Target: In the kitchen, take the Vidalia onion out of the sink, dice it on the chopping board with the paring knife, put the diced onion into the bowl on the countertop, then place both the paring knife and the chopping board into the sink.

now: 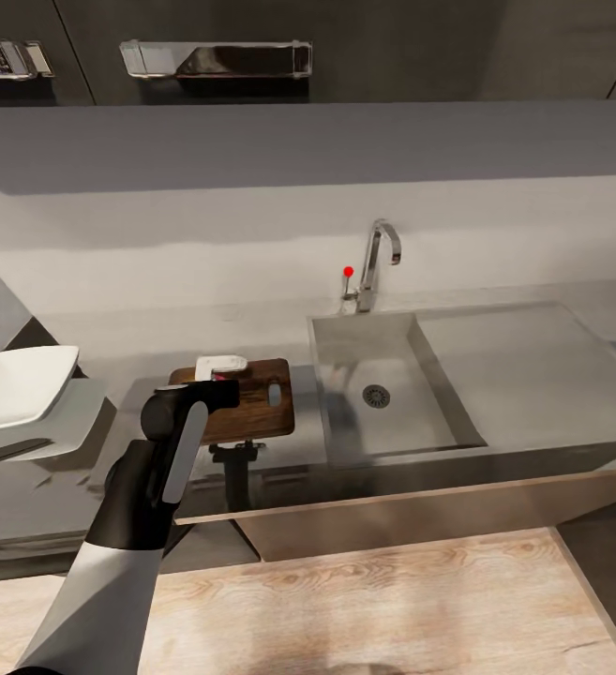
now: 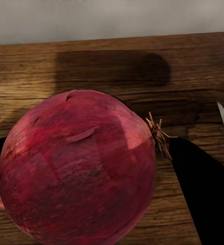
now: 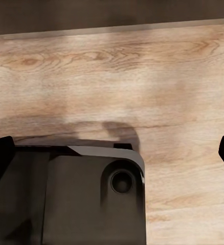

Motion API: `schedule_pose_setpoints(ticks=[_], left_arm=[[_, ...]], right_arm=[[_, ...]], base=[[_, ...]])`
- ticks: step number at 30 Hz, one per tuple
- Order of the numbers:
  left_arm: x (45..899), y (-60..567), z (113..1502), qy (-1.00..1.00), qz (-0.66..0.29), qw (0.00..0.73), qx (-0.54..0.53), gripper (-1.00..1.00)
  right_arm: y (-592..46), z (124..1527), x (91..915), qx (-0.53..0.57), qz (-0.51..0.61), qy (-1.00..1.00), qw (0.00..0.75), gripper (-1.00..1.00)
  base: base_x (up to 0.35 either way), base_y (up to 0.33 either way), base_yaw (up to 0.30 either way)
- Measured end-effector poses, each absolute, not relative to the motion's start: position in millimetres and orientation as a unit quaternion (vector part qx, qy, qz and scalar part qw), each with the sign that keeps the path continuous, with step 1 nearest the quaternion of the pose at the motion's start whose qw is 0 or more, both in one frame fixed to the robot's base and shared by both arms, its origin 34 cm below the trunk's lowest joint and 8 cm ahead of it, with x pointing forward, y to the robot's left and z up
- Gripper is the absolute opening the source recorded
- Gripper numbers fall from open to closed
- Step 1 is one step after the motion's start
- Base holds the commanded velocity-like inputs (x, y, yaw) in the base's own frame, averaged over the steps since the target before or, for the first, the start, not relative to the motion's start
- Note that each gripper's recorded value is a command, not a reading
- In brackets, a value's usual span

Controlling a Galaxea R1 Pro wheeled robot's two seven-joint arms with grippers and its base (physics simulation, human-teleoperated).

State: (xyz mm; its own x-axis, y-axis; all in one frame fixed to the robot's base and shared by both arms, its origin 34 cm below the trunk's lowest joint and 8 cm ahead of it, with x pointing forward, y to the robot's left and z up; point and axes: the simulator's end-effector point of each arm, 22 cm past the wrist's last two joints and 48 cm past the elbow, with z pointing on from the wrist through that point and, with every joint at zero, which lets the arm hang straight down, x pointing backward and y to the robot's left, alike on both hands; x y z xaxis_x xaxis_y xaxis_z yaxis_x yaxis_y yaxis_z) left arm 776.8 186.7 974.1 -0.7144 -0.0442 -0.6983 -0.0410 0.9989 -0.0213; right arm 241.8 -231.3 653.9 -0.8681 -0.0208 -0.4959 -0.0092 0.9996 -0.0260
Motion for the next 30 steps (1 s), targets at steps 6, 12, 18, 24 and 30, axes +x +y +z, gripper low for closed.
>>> schedule_pose_setpoints(ticks=[6,12,18,24,30], left_arm=[[776.8,186.4,974.1,0.926,-0.003,0.377,-0.023,-1.00],[776.8,186.4,974.1,0.926,-0.002,0.377,-0.023,-1.00],[776.7,186.6,973.5,0.926,-0.002,0.377,-0.023,-1.00],[776.6,186.7,971.9,0.927,-0.002,0.375,-0.023,-1.00],[776.5,186.6,970.1,0.927,-0.002,0.374,-0.023,-1.00]], right_arm=[[-231.4,653.8,241.6,-0.008,-0.011,0.966,0.256,1.00],[-231.4,653.8,241.6,-0.008,-0.012,0.967,0.256,1.00],[-231.5,653.8,241.6,-0.008,-0.012,0.967,0.256,1.00],[-231.6,653.5,240.9,-0.008,-0.012,0.967,0.255,1.00],[-231.5,653.1,239.8,-0.008,-0.012,0.967,0.254,1.00]], base=[[-0.002,0.000,0.000],[-0.009,0.000,0.000],[0.000,0.000,0.000],[0.000,0.000,0.000],[0.000,0.000,0.000]])
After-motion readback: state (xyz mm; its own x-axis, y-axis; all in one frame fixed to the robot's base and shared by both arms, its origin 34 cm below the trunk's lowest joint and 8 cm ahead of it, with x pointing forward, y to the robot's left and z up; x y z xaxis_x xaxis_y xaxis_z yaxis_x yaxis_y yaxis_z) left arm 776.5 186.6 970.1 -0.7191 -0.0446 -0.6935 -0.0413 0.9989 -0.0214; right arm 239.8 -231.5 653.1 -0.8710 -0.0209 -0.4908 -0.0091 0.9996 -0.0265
